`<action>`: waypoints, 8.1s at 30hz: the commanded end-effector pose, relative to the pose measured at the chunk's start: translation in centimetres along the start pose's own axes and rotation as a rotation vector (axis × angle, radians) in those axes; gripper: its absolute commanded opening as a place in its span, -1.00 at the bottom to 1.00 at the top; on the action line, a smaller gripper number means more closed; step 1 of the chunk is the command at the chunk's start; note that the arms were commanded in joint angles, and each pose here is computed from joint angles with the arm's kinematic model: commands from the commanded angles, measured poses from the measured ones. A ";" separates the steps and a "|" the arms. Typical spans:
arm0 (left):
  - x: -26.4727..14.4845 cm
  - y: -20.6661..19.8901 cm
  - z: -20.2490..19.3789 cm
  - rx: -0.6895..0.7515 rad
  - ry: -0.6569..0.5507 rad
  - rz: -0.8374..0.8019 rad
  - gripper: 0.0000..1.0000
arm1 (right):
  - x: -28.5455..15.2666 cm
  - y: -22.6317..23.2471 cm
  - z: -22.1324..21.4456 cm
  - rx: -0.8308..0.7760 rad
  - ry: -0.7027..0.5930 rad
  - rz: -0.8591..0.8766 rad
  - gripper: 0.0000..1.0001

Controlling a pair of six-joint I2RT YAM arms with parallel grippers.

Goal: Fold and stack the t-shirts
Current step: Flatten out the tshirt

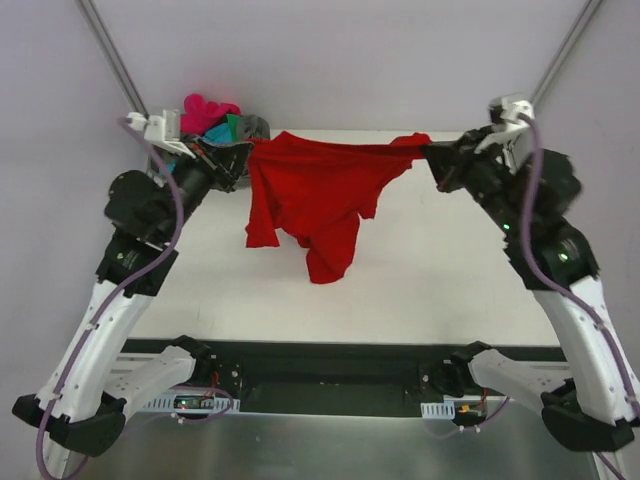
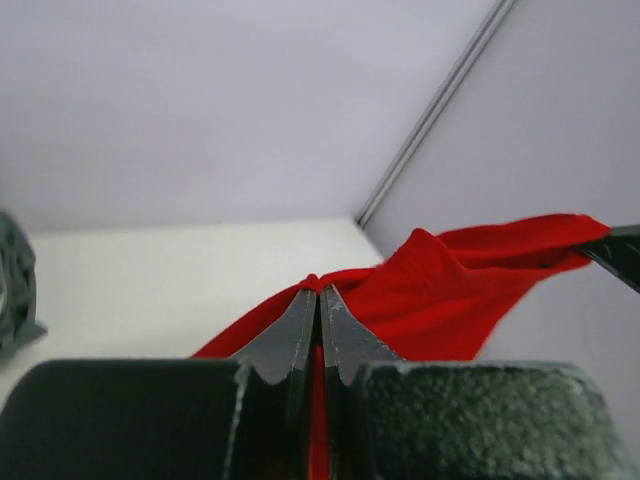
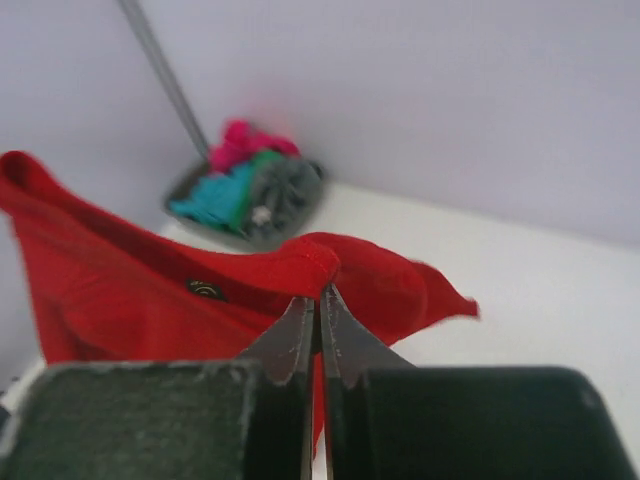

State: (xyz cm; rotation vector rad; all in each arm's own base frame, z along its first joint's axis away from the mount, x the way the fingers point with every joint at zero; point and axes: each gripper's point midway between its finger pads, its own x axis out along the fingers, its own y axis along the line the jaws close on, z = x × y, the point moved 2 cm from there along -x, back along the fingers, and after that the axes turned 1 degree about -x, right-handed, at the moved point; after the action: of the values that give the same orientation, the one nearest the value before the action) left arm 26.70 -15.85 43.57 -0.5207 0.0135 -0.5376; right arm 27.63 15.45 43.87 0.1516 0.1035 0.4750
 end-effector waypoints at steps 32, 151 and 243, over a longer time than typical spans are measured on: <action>13.4 -2.1 16.5 0.002 -0.098 -0.236 -1.00 | 2.6 -1.1 17.5 -0.159 -0.317 -0.035 -0.99; -4.4 4.8 -38.8 -0.106 1.213 0.344 0.28 | -9.1 -9.8 -32.8 0.362 0.462 -0.694 0.93; -11.8 15.6 -29.8 0.296 0.713 0.958 -1.00 | -14.4 -11.9 -40.9 0.600 0.833 -0.935 -0.11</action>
State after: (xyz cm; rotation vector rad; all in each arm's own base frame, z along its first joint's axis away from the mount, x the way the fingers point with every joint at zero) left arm 19.41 -12.73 8.12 0.0191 0.8347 0.2239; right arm 14.67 2.36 3.23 0.4158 1.0592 -0.5247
